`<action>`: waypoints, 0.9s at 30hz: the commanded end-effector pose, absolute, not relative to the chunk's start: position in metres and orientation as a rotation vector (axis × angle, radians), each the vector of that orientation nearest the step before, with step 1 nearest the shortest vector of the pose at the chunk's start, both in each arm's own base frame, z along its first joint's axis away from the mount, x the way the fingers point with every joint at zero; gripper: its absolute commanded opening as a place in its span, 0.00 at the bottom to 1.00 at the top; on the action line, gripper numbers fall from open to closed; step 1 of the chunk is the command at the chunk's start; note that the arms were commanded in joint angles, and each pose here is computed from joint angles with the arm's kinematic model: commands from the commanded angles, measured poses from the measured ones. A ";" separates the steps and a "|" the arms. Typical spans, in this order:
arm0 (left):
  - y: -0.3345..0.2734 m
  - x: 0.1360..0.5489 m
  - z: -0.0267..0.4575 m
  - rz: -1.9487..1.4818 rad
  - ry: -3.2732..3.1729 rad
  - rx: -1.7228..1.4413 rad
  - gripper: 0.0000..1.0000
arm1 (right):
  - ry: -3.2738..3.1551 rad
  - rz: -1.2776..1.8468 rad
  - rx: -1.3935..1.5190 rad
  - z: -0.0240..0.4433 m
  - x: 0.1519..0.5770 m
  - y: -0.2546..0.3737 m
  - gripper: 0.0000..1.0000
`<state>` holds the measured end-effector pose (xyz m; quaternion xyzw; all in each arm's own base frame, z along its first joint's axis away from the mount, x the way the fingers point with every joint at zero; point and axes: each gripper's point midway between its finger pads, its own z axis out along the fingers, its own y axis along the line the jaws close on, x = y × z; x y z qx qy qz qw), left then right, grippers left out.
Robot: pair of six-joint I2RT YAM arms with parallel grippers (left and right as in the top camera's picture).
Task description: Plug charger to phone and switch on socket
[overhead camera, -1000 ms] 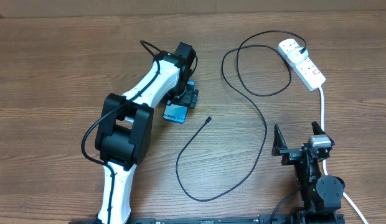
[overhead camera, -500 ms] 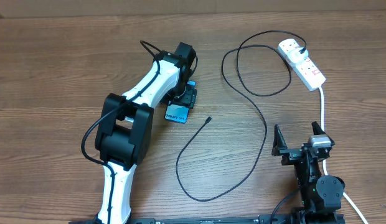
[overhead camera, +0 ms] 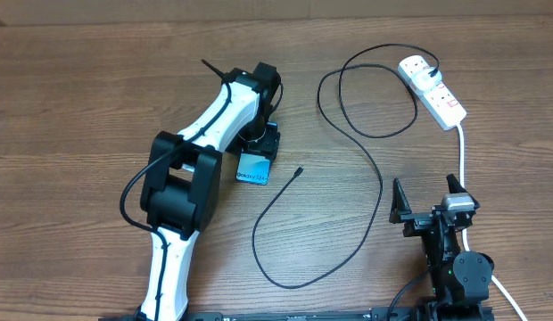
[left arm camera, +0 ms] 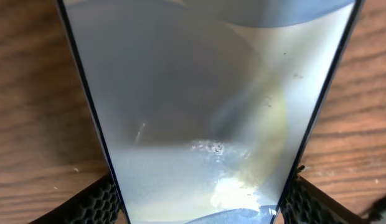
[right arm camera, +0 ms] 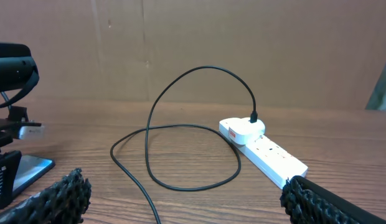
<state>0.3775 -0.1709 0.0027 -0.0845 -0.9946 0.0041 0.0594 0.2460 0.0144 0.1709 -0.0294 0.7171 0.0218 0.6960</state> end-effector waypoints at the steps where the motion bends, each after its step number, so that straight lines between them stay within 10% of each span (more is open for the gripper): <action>1: -0.192 0.374 0.006 0.131 -2.974 -0.238 0.69 | 1.593 0.048 -0.056 0.170 0.246 0.013 1.00; 27: -0.249 0.376 0.117 1.253 -2.534 -0.080 0.68 | 1.594 0.048 -0.056 0.170 0.246 0.013 1.00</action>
